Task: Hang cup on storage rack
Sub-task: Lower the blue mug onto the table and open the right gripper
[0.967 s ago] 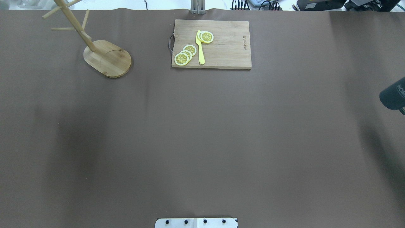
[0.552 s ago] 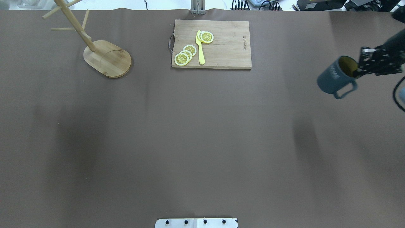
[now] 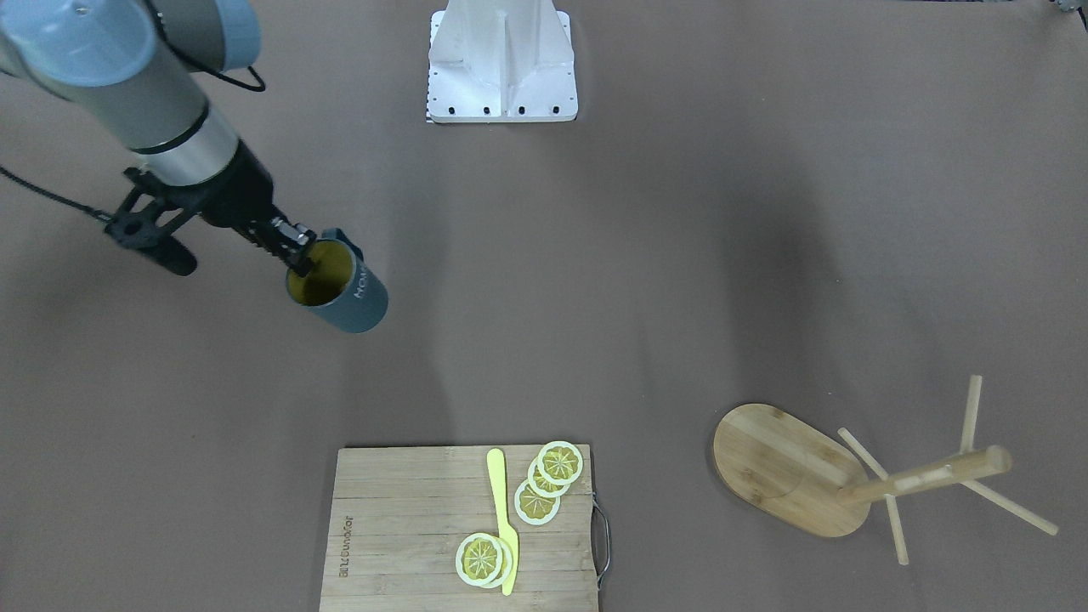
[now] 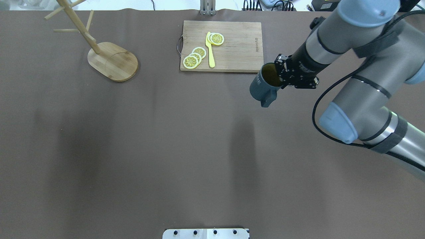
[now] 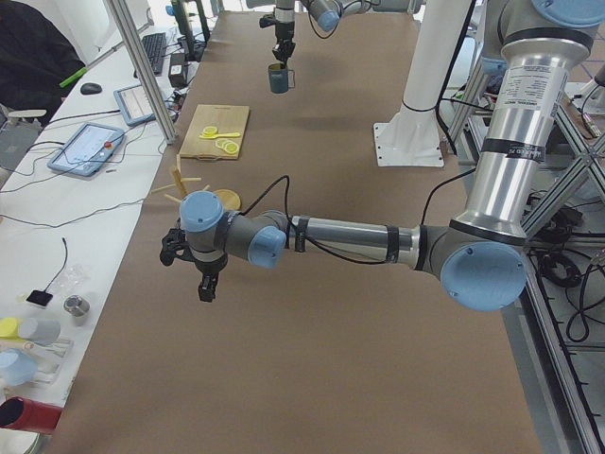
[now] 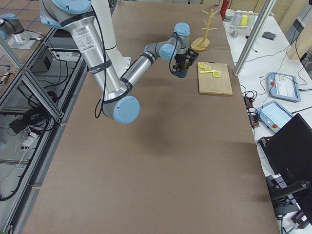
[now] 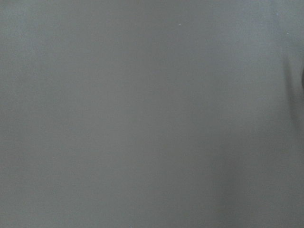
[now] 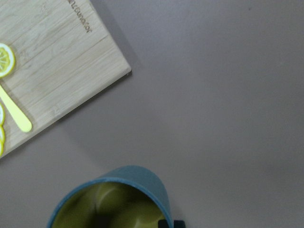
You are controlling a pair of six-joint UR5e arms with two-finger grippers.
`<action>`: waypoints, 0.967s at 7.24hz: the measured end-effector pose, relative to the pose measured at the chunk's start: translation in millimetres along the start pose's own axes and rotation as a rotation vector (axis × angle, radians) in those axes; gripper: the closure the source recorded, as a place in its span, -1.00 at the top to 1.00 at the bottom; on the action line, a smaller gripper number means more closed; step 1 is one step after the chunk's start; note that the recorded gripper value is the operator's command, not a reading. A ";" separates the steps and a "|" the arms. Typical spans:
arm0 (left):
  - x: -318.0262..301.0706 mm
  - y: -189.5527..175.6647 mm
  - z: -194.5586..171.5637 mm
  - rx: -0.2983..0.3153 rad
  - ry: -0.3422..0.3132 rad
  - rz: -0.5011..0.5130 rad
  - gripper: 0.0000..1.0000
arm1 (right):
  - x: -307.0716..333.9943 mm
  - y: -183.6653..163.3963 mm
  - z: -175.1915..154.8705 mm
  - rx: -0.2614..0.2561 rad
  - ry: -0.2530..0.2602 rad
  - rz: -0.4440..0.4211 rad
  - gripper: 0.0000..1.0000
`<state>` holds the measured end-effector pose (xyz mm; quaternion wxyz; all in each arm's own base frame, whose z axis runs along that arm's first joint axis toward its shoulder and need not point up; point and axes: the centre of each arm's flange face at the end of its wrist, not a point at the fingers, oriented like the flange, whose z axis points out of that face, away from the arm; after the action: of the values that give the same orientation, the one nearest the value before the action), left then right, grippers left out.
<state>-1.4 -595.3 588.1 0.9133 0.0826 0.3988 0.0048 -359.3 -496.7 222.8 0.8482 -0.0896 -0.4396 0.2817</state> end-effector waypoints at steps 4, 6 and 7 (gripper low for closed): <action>-6.3 3.6 5.2 -0.011 -0.003 -0.008 0.97 | -102.6 99.7 69.4 0.101 0.017 0.341 -1.00; -8.0 4.4 6.8 -0.014 -0.003 -0.011 0.97 | -125.1 114.5 86.5 0.129 0.027 0.530 -1.00; -8.4 4.8 7.1 -0.014 -0.003 -0.011 0.97 | -132.4 118.9 90.0 0.140 0.038 0.644 -1.00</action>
<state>-1.8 -592.3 599.7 0.9145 0.0740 0.3977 0.0026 -538.6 -480.9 137.0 0.7277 -0.1708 -0.3523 0.5631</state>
